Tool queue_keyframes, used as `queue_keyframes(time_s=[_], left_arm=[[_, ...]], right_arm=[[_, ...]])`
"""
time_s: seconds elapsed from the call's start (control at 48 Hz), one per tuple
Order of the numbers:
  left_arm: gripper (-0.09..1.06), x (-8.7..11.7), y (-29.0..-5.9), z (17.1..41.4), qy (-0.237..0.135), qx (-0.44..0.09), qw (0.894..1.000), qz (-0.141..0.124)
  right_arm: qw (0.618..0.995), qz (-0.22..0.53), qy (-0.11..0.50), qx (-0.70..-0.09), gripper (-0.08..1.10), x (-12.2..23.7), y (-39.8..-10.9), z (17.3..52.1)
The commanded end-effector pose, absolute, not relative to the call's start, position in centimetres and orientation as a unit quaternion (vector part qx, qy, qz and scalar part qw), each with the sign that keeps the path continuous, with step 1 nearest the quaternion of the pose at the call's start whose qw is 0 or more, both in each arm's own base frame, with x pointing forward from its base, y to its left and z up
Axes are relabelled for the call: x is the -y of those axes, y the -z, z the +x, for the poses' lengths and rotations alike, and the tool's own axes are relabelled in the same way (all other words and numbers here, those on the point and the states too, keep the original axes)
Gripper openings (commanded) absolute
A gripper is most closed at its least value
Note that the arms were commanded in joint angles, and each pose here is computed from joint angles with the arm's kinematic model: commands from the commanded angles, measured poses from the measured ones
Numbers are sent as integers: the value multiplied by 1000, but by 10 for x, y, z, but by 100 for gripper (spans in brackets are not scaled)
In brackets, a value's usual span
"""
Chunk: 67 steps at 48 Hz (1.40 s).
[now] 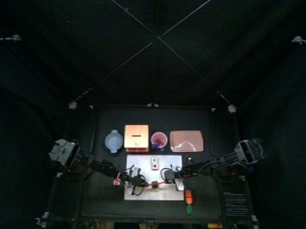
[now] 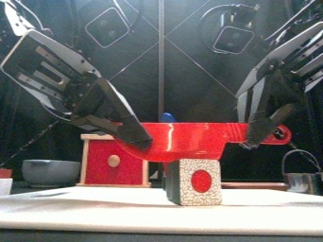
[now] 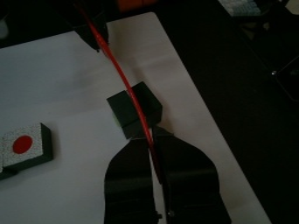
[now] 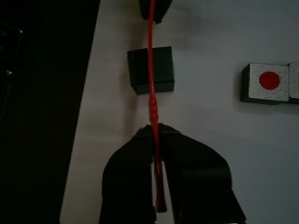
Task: Cut the sushi into 4 pieces with the knife
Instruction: Cut the sushi into 4 pieces
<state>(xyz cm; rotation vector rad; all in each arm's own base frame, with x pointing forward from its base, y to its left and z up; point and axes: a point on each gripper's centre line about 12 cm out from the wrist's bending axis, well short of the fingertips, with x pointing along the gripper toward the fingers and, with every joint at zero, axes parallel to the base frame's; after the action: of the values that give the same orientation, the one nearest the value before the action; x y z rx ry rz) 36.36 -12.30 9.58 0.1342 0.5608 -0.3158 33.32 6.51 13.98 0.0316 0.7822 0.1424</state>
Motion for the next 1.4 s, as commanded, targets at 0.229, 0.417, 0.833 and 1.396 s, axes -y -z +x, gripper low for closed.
queue_keyframes(time_s=[0.229, 0.417, 0.833, 1.396], left_arm=[[19, 138, -90, 365, 172, -279, 942, 75], [19, 135, -90, 366, 169, -284, 941, 75], [19, 125, -91, 370, 149, -311, 937, 64], [19, 72, -81, 385, 59, -326, 943, 8]], right_arm=[[928, 20, -46, -370, 6, -50, -140, 351], [934, 16, -43, -355, 6, -45, -151, 353], [929, 22, -43, -366, 6, -46, -145, 348], [909, 39, -27, -413, 6, -44, -109, 349]])
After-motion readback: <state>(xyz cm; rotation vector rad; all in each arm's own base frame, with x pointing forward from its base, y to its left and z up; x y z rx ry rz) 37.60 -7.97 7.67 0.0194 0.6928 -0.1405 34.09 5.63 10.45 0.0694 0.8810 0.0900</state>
